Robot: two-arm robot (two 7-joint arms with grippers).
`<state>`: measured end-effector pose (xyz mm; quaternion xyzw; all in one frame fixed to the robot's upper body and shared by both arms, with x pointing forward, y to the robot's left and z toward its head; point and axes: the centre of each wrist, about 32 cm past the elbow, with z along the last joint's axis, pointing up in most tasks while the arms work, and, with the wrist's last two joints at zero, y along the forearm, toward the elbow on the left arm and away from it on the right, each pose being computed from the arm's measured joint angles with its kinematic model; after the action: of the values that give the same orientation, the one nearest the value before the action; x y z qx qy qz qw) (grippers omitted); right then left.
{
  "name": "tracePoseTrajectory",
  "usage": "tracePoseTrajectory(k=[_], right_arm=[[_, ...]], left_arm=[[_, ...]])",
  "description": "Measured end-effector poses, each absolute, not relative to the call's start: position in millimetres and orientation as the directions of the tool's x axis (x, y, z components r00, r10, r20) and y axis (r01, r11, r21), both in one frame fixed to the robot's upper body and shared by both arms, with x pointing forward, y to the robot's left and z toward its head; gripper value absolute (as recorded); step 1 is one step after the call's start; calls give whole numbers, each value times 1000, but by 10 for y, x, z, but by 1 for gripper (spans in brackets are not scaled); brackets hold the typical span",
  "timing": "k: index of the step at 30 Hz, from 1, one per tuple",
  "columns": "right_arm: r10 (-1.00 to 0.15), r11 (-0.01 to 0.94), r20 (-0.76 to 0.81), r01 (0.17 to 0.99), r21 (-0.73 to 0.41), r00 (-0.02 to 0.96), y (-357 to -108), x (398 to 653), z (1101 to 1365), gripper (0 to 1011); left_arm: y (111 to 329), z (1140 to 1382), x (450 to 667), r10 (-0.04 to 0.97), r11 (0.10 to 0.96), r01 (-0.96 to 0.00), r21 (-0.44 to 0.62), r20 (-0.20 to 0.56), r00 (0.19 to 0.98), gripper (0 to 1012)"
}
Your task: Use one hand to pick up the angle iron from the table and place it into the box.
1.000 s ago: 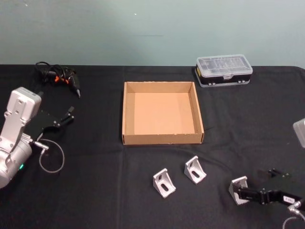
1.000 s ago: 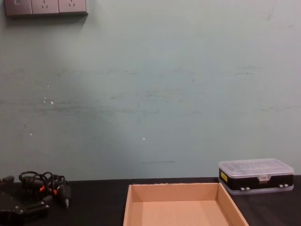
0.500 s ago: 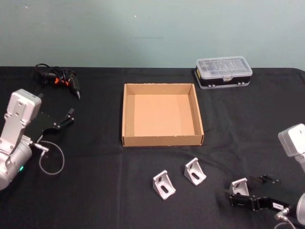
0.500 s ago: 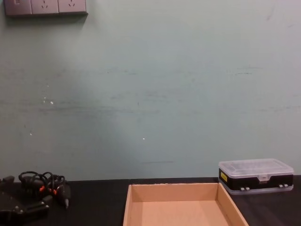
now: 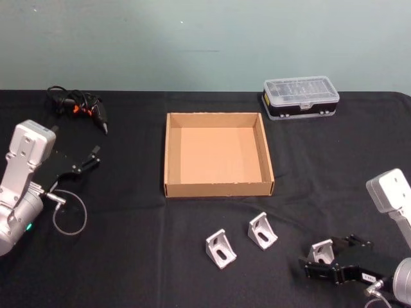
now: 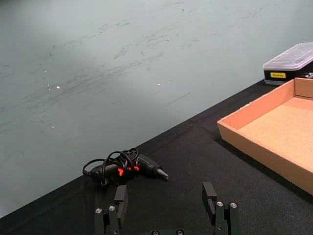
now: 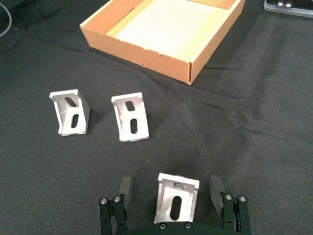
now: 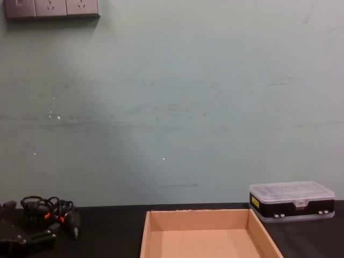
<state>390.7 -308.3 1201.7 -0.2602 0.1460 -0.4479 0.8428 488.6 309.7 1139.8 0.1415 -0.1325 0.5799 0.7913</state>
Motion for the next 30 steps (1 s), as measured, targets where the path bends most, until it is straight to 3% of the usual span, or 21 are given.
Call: tracePoseTrajectory(k=[12,30], right_arm=[[-831,451,10,683,-574,556,-3085,3903,11995,965],[-824,456,21,684,-569,566,-3102,3910,11965,473]], left_arm=[[3097,11398,4886,880,287,-955,70,374,292,1000],[3097,11398,4886,880,287,-955,70,374,292,1000]])
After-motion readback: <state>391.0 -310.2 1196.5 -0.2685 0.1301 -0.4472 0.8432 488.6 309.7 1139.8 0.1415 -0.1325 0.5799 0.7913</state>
